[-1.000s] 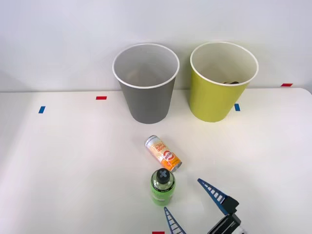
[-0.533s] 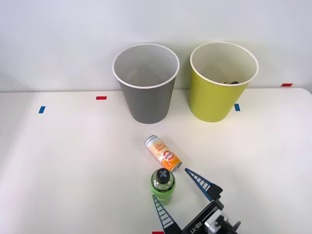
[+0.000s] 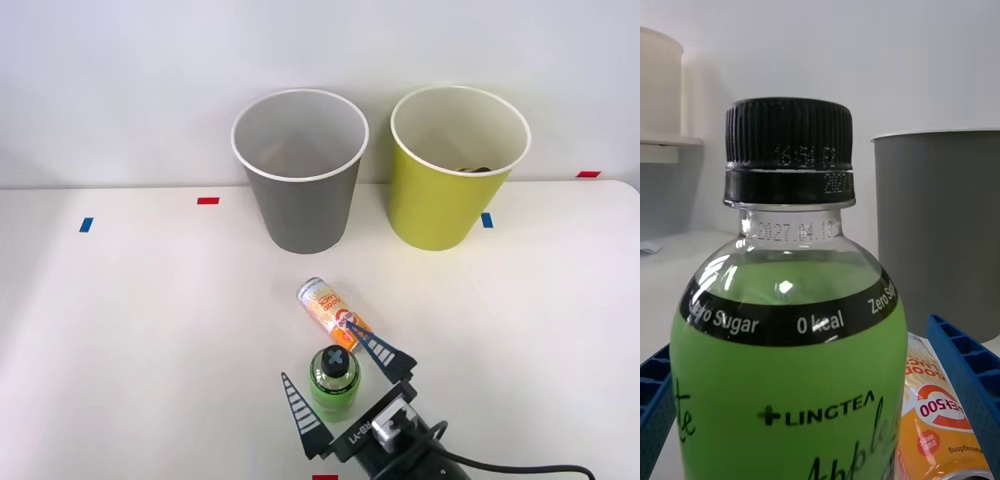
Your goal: Put cans in the gray bin, plastic bottles in the light green bin
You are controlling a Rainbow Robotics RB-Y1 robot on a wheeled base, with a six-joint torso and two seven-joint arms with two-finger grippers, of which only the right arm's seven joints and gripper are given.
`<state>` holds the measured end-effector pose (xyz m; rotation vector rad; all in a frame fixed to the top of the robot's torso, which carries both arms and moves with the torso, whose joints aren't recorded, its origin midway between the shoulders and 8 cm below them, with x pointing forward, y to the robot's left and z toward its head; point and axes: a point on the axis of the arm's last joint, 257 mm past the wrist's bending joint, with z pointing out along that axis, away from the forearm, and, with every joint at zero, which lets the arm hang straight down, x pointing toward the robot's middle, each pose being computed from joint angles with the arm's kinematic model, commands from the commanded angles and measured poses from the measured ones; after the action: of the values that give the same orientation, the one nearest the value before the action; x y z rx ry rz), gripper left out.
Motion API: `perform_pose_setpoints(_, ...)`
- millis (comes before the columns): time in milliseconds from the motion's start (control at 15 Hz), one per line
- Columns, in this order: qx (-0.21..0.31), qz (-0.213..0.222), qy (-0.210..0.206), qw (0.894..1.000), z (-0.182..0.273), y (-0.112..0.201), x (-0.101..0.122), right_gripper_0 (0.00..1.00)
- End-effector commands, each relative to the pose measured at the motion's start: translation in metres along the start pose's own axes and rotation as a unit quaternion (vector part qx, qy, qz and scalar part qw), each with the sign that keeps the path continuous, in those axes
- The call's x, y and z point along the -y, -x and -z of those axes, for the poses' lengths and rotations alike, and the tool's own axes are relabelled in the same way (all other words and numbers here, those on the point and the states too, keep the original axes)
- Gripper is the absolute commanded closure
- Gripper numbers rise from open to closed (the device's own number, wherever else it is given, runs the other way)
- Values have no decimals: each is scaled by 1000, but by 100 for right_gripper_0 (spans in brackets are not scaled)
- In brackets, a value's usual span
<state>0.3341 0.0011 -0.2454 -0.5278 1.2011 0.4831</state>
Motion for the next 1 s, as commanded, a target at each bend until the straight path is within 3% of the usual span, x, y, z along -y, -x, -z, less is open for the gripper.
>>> perform_pose_setpoints(67, -1, 3, -3, 1000, -5, -1, 3, 0)
perform_pose_setpoints(200, -2, 8, -3, 1000, -6, -1, 3, 0)
perform_pose_setpoints(267, -3, 11, -2, 1000, -5, -2, 4, 61)
perform_pose_setpoints(333, -4, 11, -3, 1000, -5, -2, 4, 83)
perform_pose_setpoints(400, -6, 7, -2, 1000, -4, -3, 4, 94)
perform_pose_setpoints(467, -7, 8, -1, 1000, -5, -4, 4, 100)
perform_pose_setpoints(867, 1, 2, -7, 1000, -3, 2, 4, 100)
perform_pose_setpoints(1000, 18, -7, -17, 1000, -4, 19, 8, 100)
